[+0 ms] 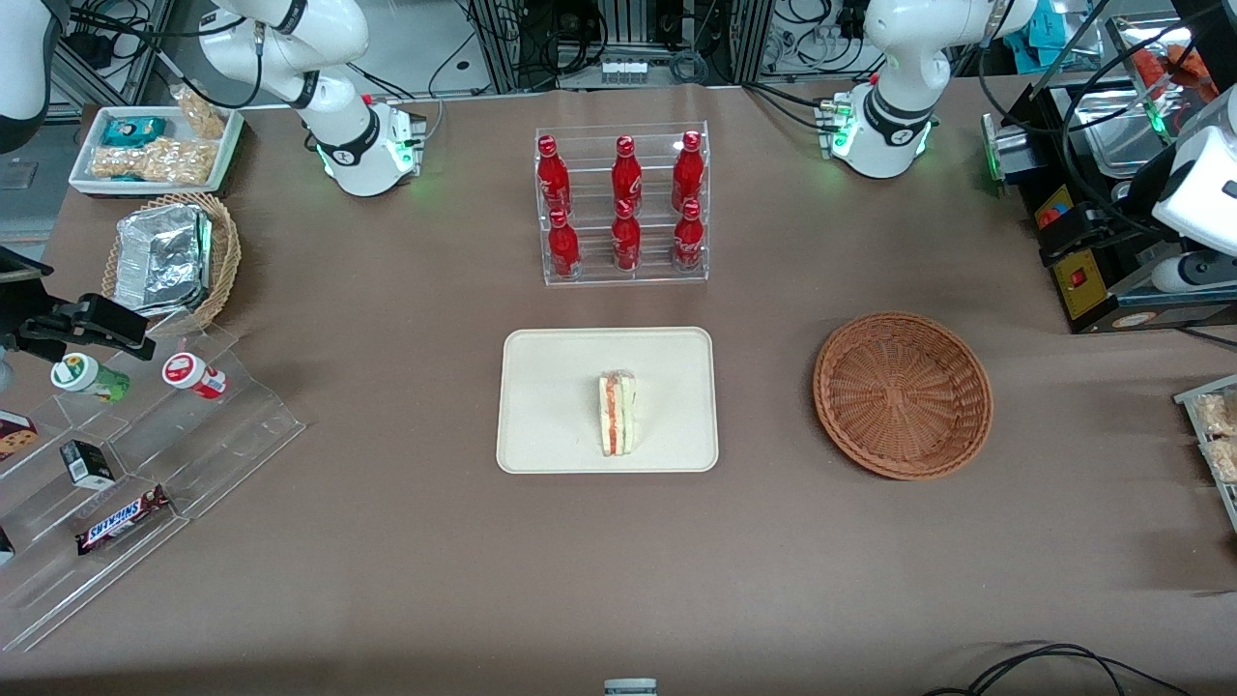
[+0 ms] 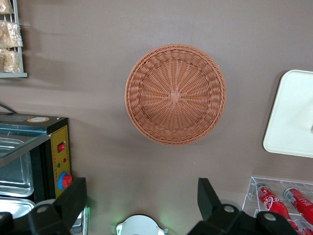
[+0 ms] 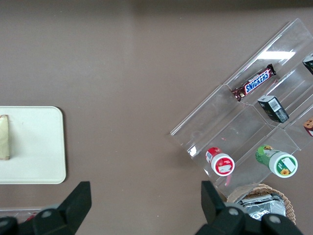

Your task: Place sandwich from basket to tray

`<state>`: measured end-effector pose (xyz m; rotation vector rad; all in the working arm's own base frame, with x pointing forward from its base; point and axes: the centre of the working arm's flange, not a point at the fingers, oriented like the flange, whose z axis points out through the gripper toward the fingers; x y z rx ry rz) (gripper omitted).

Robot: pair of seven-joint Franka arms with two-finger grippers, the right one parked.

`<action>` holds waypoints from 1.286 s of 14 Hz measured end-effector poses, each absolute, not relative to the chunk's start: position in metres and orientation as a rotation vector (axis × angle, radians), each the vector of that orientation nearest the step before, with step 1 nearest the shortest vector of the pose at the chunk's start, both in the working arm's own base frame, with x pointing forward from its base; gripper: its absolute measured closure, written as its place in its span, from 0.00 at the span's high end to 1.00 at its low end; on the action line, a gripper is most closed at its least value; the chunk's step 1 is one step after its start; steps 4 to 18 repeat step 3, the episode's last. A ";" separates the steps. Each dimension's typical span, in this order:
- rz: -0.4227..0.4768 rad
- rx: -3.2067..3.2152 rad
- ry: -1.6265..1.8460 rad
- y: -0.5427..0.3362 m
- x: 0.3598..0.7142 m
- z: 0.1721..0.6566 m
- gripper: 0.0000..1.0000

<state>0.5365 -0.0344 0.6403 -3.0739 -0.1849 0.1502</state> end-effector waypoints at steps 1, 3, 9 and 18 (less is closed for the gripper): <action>0.140 -3.075 -0.185 -0.034 0.537 0.642 1.00; 0.123 -3.078 -0.185 -0.035 0.537 0.646 1.00; 0.123 -3.078 -0.185 -0.035 0.537 0.646 1.00; 0.123 -3.078 -0.185 -0.035 0.537 0.646 1.00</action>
